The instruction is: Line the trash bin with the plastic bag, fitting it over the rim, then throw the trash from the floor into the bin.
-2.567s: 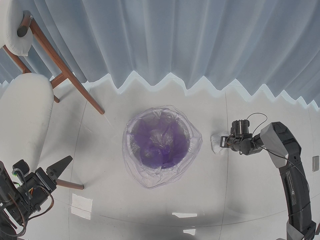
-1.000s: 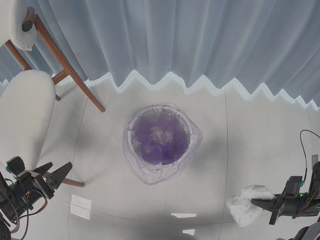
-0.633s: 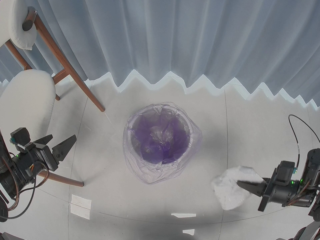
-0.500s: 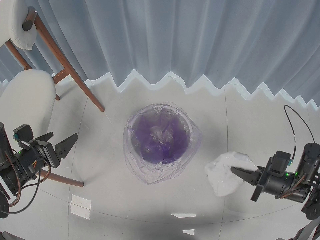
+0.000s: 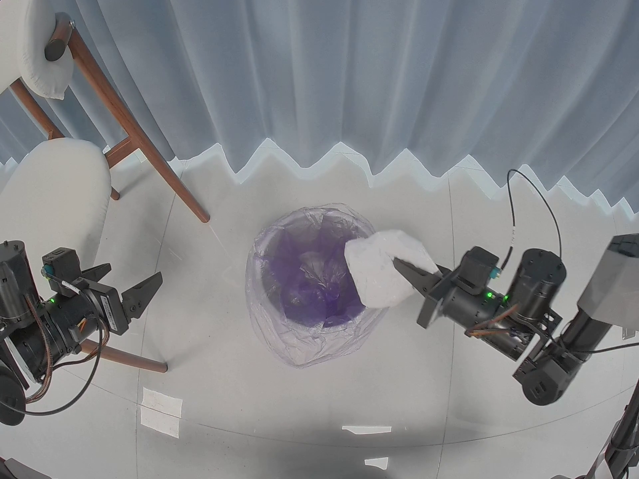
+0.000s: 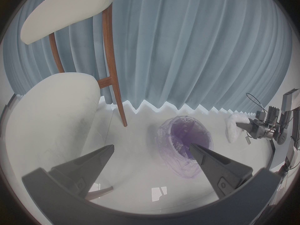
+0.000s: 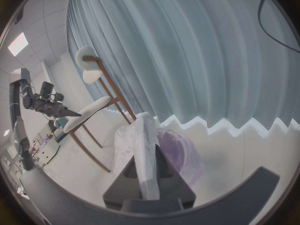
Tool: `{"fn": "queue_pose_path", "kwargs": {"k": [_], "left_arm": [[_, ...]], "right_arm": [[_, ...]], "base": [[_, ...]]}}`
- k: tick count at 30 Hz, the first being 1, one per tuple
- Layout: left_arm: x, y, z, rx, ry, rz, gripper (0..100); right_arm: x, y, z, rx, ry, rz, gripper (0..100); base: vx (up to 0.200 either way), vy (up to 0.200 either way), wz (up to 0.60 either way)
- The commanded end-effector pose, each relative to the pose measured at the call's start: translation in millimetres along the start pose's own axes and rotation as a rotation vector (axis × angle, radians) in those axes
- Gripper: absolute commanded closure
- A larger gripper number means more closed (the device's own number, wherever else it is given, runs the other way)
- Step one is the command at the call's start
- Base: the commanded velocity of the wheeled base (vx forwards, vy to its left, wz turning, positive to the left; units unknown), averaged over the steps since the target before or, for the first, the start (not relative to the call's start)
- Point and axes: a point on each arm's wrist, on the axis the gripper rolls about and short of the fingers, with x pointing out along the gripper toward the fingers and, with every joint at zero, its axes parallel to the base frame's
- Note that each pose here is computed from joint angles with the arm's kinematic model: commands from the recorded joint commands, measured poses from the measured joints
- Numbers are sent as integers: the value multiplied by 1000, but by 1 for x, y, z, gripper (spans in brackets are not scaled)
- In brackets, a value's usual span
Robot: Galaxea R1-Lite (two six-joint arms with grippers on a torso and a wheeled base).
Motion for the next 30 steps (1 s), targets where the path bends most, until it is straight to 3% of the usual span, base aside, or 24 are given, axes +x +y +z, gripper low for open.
{"fn": "queue_pose_path", "kwargs": {"k": [1, 13, 26, 27, 30], "left_arm": [[4, 3, -7, 11, 33, 14, 0], [-1, 15, -12, -1, 49, 80, 0], [-12, 16, -14, -3, 35, 94, 0], [-13, 17, -13, -4, 30, 101, 0], [-16, 19, -12, -10, 20, 111, 0]], "right_arm": [[60, -12, -32, 10, -31, -64, 100], [101, -8, -61, 44, -45, -73, 100], [114, 13, -64, 98, -50, -64, 100], [115, 15, -63, 104, -54, -63, 0], [116, 23, -59, 125, -73, -53, 0]], "base": [[0, 0, 0], [0, 0, 0], [0, 0, 0], [0, 0, 0], [0, 0, 0]]}}
